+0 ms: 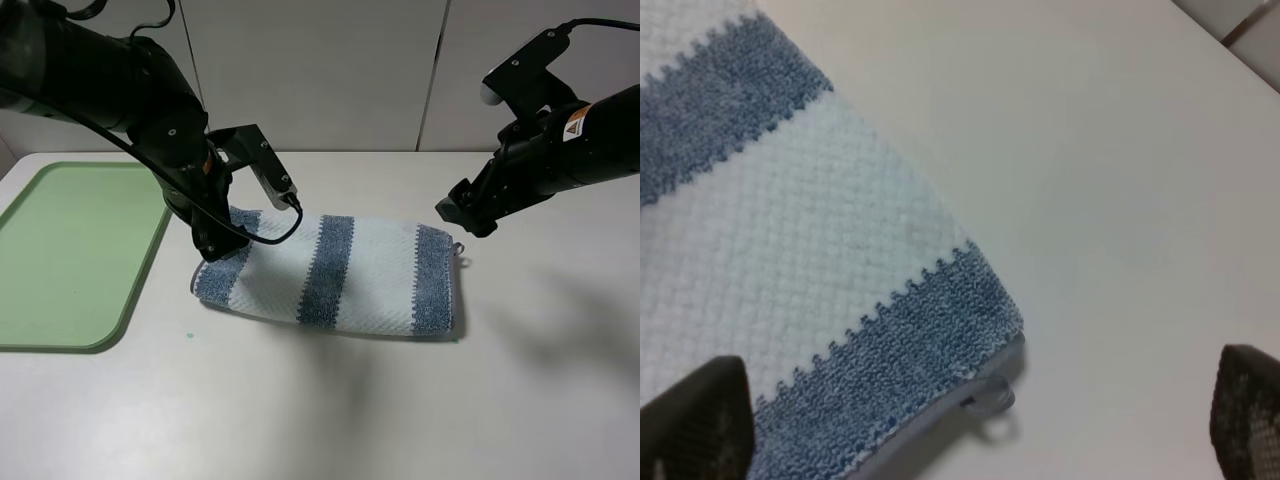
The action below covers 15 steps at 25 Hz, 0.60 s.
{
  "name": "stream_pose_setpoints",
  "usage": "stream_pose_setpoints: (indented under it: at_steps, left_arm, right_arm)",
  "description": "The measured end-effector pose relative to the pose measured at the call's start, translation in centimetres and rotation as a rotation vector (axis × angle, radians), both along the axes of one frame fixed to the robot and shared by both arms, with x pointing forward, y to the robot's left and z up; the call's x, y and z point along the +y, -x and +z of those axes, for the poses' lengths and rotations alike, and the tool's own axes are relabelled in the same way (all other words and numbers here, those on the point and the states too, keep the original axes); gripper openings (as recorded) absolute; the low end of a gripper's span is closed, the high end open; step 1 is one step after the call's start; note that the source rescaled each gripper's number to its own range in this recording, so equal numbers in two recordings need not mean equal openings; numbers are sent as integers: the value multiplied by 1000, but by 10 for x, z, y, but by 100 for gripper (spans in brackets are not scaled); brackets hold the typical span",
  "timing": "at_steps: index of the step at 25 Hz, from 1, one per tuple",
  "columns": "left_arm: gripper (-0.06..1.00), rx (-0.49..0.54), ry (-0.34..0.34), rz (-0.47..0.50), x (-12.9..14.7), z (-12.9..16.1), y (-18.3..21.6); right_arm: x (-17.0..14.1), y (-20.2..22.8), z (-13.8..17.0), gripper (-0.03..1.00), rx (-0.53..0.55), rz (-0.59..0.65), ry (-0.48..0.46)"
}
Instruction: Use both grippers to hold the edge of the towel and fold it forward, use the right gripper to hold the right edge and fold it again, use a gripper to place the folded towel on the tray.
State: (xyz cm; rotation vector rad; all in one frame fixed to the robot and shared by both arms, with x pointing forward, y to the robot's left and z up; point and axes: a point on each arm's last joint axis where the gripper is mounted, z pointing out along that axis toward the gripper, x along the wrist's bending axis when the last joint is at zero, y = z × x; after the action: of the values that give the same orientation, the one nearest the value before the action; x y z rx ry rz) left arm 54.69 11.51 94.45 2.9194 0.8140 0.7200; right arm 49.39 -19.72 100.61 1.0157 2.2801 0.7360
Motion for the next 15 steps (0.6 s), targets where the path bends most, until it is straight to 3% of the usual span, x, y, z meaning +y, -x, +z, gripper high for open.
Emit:
stream_pose_setpoints:
  at_steps: [5,10,15]
  left_arm:
    - [100,-10,19,-8,-2,0,-1]
    - [100,20,-16,24,3,1,3]
    - [100,28,0,88,11,27,13]
  right_arm:
    - [0,0,0,100,0,0,0]
    - [0,0,0,100,2,-3,-5]
    - [0,0,0,100,2,-3,-5]
